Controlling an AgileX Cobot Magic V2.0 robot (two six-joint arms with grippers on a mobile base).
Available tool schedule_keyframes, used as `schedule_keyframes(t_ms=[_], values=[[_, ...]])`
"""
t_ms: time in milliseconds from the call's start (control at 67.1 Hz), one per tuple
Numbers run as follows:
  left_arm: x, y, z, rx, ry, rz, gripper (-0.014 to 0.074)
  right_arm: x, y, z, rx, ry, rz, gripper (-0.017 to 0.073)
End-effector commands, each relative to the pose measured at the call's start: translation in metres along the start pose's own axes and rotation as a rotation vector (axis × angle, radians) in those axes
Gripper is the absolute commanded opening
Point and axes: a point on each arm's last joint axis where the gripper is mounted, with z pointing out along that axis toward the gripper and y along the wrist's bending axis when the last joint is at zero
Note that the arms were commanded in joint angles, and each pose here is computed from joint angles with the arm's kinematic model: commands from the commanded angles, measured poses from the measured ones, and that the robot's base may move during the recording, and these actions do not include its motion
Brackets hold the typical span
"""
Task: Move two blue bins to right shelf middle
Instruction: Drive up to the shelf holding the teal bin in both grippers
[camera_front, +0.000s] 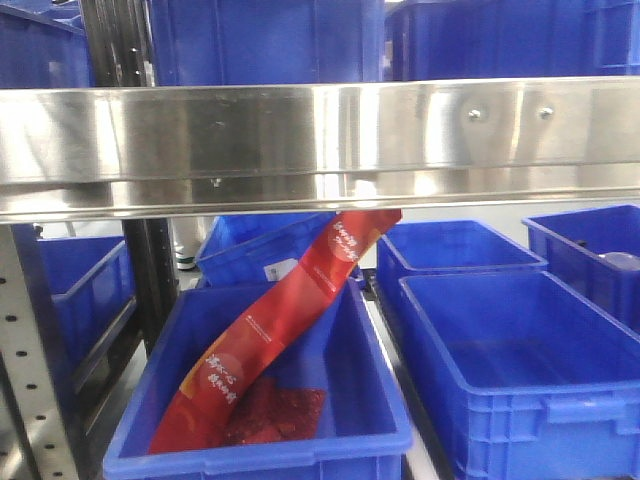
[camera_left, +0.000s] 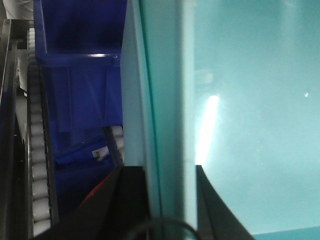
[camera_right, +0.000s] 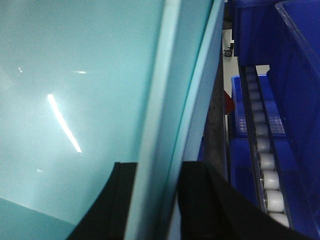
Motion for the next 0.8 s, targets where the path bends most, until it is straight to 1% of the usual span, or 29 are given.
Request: schedule_keyframes(t_ms=[0, 790], values=[[-0.0190, -0.0026, -0.0107, 0.011, -0.167, -0.009, -0.0111, -0.0109, 0.0035, -0.0125, -0.027, -0.085, -0.019, -0.0154], [-0.0190, -0.0026, -0.0107, 0.011, -0.167, -0.009, -0.0111, -0.0109, 0.0035, -0.0125, -0.027, -0.085, -0.019, -0.0154]])
